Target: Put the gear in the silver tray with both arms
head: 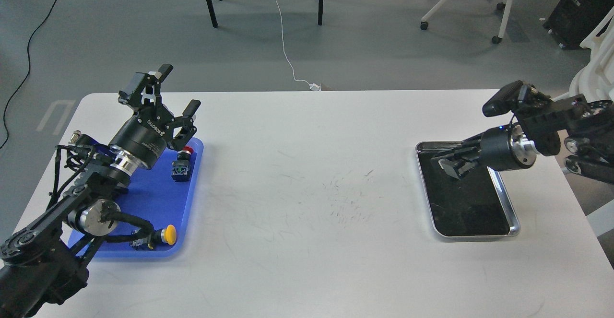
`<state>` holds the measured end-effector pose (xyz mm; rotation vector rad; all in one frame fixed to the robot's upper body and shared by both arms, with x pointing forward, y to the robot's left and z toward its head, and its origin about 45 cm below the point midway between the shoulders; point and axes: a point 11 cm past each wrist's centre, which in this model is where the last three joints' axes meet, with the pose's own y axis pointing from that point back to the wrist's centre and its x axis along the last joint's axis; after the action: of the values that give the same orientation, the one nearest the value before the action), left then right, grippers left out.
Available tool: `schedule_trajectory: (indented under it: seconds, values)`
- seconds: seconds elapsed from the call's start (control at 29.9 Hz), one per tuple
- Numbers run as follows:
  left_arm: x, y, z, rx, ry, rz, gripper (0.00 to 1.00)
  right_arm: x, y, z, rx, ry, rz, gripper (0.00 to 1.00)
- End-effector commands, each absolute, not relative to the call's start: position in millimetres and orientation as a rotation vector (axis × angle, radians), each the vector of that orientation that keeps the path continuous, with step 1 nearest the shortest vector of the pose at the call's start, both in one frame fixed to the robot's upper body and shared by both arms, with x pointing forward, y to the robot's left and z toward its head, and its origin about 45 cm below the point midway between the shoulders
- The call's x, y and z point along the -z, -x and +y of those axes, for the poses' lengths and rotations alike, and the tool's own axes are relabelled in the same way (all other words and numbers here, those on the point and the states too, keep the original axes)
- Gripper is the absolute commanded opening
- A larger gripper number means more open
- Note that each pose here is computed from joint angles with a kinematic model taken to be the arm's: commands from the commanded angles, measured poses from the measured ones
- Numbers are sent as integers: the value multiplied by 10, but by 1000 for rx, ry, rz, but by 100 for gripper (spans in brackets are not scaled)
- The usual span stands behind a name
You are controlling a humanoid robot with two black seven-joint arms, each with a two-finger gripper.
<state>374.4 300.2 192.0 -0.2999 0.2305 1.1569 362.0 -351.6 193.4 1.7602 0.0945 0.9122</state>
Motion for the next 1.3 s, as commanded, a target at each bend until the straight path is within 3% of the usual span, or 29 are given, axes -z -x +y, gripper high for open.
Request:
schedule_trajectory:
  seconds: [0.0, 0.43, 0.6, 0.7, 0.8, 1.07, 1.27]
  values:
    - [-1918, -3743, 2995, -1155, 300, 232, 99, -1730, -3411, -3747, -837, -1766, 85, 17]
    - [-1911, -3741, 2900, -1142, 316, 241, 99, -1425, -3265, -3800, -782, -1771, 116, 20]
    - [-1913, -3743, 2897, -1142, 317, 240, 99, -1407, -3310, -3728, -812, -1772, 120, 31]
    - [-1913, -3743, 2897, -1142, 317, 240, 99, -1412, -3331, -3707, -830, -1772, 115, 52]
    - [-1914, -3743, 2904, -1144, 315, 239, 99, -1472, -3391, -3645, -862, -1789, 74, 93]
    - [-1918, -3745, 2908, -1145, 318, 237, 99, -2041, -3774, -3439, -978, -1901, -262, 96]
    - [-1916, -3741, 2901, -1146, 325, 237, 99, -2185, -3961, -3318, -757, -2171, -852, 97]
